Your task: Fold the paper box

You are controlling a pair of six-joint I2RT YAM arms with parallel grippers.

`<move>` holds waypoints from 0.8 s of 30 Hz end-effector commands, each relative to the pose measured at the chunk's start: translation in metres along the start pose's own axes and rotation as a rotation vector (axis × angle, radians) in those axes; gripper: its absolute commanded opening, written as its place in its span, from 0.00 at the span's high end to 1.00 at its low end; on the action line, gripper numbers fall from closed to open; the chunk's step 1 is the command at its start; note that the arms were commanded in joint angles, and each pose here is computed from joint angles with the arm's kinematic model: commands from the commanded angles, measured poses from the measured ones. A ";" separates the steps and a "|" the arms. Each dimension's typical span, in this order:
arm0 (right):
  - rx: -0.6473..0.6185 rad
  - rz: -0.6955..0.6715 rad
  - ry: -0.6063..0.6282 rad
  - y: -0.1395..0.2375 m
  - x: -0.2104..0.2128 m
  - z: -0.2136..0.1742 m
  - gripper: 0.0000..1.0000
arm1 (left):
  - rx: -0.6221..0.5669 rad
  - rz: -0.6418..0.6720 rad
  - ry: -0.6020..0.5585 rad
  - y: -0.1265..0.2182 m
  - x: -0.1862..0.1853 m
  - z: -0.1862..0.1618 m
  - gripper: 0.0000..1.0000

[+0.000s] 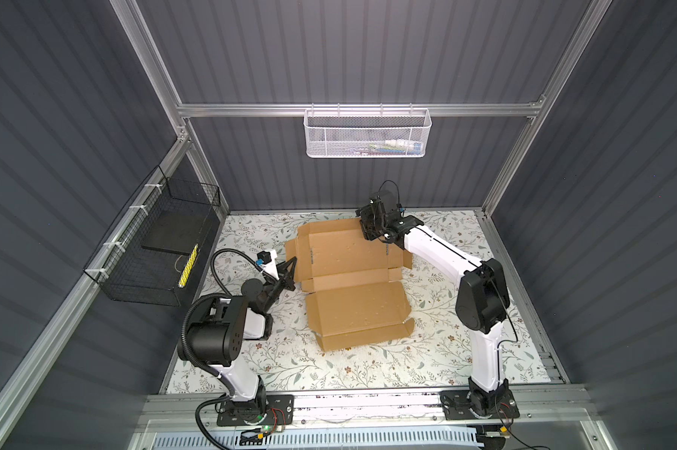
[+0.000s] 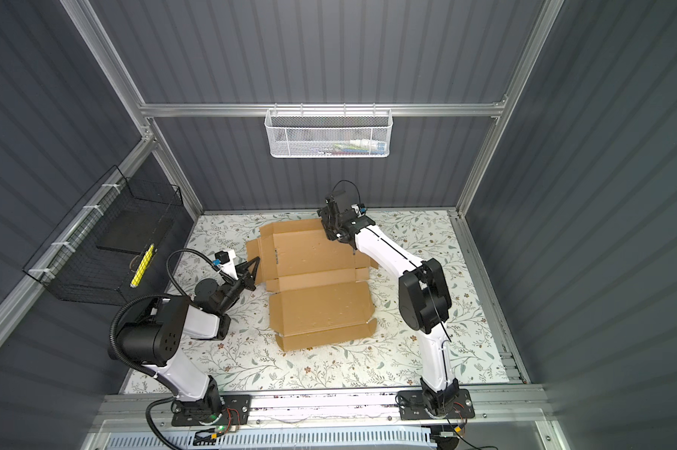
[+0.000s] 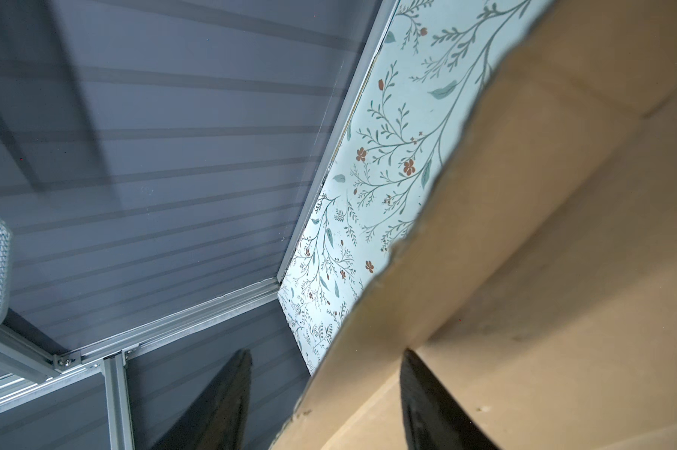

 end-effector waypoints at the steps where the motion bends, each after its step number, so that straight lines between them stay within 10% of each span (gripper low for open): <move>1: -0.027 -0.023 -0.015 -0.007 -0.006 0.004 0.38 | -0.071 -0.003 -0.073 0.003 -0.005 0.016 1.00; 24: -0.021 -0.056 -0.021 -0.003 -0.029 0.005 0.49 | -0.099 0.063 -0.122 0.000 -0.010 0.022 1.00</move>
Point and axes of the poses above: each gripper's point midway between its finger pads, its own y axis back along the fingers, its own x axis along the line the jaws close on, z = x × y, the point moved 6 cm from there along y, back along the fingers, and after that the axes turned 10 degrees about -y, right-handed, at the moved point
